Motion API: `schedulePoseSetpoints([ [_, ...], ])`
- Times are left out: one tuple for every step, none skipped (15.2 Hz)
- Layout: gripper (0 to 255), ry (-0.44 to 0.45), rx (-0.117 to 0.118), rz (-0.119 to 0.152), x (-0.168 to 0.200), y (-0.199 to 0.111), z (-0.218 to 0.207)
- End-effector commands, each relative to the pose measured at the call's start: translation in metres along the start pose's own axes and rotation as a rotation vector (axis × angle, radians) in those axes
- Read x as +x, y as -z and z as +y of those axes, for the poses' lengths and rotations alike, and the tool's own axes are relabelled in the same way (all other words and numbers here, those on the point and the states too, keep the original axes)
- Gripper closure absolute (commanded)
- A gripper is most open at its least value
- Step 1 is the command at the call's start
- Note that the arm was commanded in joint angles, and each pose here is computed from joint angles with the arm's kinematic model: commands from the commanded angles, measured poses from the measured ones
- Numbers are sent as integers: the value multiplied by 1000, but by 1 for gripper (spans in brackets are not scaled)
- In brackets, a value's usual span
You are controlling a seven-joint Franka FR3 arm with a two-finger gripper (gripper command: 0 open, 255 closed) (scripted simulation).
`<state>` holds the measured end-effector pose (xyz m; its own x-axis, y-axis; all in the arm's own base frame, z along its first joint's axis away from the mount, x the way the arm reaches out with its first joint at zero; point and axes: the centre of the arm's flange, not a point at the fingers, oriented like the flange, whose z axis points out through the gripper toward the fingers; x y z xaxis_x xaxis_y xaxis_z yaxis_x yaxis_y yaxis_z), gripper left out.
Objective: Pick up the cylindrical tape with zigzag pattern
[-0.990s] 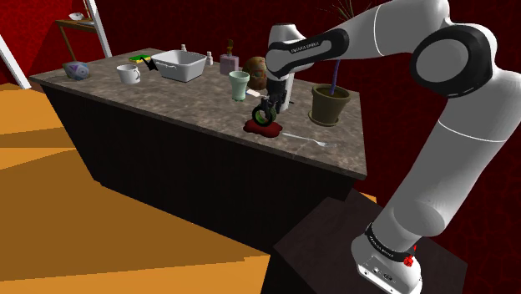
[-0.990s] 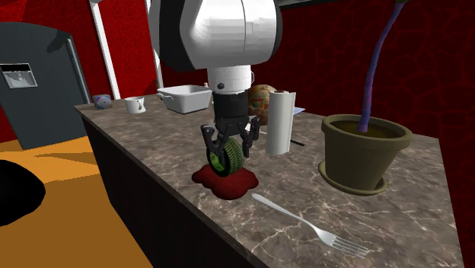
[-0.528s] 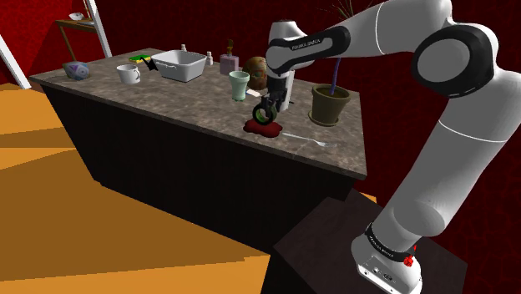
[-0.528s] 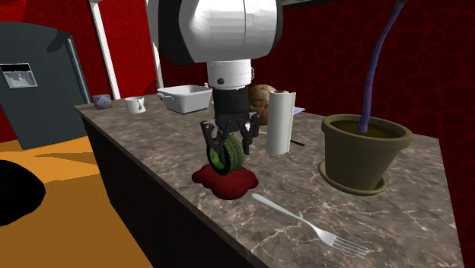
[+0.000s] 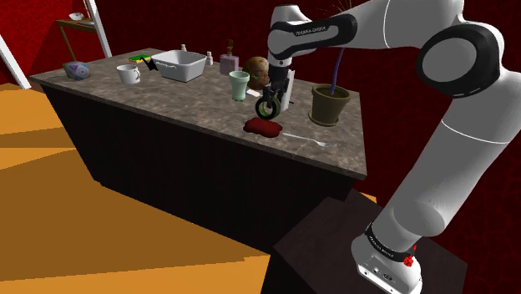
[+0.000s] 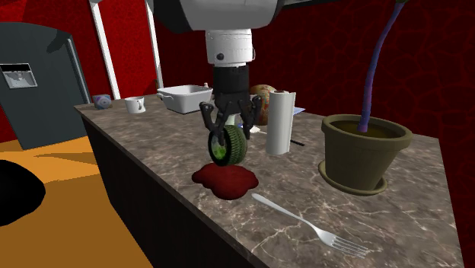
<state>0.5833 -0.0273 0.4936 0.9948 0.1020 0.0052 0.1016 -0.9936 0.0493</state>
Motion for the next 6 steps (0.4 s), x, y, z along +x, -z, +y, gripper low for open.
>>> schedulePoseSetpoints([
  [255,0,0,0,1,11,0],
  [255,0,0,0,1,16,1],
  [255,0,0,0,1,22,1],
  [255,0,0,0,1,27,1],
  [255,0,0,0,1,28,1],
  [255,0,0,0,1,28,1],
])
